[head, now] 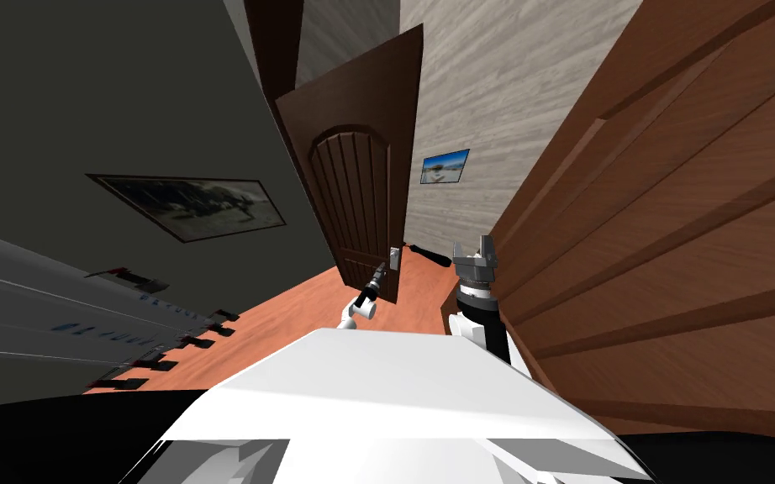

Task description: Push the door open

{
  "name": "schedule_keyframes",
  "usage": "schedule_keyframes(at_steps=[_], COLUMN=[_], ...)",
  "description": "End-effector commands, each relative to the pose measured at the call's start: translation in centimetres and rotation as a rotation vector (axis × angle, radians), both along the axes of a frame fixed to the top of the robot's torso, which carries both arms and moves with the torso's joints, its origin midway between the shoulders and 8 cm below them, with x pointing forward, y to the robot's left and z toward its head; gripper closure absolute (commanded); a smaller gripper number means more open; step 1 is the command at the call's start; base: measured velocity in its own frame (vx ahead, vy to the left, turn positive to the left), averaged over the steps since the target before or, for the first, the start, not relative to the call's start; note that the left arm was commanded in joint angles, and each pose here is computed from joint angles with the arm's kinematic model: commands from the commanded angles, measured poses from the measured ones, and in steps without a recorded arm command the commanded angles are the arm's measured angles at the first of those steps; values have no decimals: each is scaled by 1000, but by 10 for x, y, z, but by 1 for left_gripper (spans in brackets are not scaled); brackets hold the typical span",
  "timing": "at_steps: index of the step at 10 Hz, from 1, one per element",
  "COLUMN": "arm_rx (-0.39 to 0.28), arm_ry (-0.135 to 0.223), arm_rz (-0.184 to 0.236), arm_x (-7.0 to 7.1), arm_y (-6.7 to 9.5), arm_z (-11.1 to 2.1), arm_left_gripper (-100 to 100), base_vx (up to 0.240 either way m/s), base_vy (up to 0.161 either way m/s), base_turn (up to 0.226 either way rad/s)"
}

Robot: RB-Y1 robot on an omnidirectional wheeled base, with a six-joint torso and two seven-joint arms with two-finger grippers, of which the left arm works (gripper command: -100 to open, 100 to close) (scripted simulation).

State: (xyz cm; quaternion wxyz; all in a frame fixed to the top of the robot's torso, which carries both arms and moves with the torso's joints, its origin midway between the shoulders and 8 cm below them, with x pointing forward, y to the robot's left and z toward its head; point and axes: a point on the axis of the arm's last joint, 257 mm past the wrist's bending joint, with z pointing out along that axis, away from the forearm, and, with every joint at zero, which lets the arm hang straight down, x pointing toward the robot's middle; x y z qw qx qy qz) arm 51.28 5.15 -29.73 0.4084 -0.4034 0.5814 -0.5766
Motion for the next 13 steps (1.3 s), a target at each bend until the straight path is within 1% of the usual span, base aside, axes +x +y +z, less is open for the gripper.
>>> schedule_keyframes(at_steps=[1, 4, 7, 8, 9, 13], arm_rx=[3, 4, -3, -2, -2, -2], arm_ry=[-3, -7, -11, -10, -10, -10], arm_rz=[4, 13, 21, 20, 20, 20], arm_x=[2, 5, 8, 7, 7, 7], arm_y=[3, 6, 6, 6, 6, 6], arm_z=[0, 0, 1, 1, 1, 1], arm_left_gripper=[-100, -100, -100, -100, 100, 100], base_vx=[199, 209, 207, 81, -10, -20], base_vy=[-71, -99, -83, -37, 5, 9], base_turn=[-21, -29, -33, 3, 2, -2])
